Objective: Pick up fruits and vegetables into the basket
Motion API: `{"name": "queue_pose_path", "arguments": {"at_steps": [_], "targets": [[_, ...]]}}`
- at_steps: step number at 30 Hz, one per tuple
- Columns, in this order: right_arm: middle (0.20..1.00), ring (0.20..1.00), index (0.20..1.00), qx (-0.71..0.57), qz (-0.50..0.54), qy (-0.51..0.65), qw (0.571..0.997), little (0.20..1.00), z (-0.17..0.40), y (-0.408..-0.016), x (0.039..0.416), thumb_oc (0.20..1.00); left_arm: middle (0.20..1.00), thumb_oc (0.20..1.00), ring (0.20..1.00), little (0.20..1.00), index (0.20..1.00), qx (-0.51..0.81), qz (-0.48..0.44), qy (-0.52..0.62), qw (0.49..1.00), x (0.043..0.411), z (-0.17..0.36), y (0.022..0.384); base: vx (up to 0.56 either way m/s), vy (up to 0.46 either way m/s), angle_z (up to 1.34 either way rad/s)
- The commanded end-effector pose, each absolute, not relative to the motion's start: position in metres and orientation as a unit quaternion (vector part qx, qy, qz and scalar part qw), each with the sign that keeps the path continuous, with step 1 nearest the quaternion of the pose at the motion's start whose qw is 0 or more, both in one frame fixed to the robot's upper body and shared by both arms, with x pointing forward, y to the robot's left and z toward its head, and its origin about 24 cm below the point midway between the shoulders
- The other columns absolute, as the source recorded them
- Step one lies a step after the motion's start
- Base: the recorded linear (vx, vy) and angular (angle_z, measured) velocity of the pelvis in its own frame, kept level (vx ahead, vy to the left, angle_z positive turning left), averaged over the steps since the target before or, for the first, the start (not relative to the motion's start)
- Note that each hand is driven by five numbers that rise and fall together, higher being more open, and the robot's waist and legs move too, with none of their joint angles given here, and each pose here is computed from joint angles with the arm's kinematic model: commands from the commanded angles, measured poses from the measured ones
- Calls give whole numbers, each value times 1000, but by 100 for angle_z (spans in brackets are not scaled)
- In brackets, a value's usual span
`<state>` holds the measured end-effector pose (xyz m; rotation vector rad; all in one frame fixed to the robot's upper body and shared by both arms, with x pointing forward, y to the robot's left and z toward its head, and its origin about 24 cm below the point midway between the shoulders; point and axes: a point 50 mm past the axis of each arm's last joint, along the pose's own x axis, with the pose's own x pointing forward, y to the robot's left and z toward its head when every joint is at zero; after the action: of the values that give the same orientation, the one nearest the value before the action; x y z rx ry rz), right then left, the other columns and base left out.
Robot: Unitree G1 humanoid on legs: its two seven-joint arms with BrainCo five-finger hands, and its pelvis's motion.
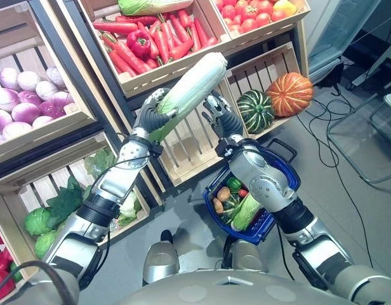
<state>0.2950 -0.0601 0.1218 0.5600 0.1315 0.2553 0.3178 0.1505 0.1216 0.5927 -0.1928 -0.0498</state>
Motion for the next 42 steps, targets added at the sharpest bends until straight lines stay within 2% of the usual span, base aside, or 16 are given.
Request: {"name": "queue_pose_path", "arguments": {"at_steps": [1, 6, 19, 26, 35, 42], "targets": [[1000, 1000, 1000, 330, 210, 25, 920, 1000, 155, -30, 293, 1000, 200, 200, 200, 200, 200, 325, -68, -213, 919, 312, 168, 119, -10, 2, 6], [1000, 1000, 1000, 352, 239, 39, 904, 1000, 156, -23, 292, 1000, 200, 200, 200, 200, 200, 390, -79, -222, 890, 310, 162, 115, -4, 3, 7], [1000, 1000, 1000, 392, 185, 74, 898, 1000, 149, -26, 304, 1000, 200, 200, 200, 200, 200, 560, -59, -218, 797, 317, 159, 114, 6, -2, 2], [1000, 1000, 1000, 414, 191, 66, 887, 1000, 155, -24, 308, 1000, 200, 200, 200, 200, 200, 588, -92, -186, 782, 318, 148, 108, 0, 0, 0], [1000, 1000, 1000, 426, 204, 23, 881, 1000, 169, -25, 309, 1000, 200, 200, 200, 200, 200, 593, -154, -150, 776, 307, 105, 96, -16, 2, 0], [1000, 1000, 1000, 422, 168, 31, 890, 1000, 171, -27, 316, 1000, 200, 200, 200, 200, 200, 612, -160, -151, 760, 303, 91, 93, 0, 0, 0]]}}
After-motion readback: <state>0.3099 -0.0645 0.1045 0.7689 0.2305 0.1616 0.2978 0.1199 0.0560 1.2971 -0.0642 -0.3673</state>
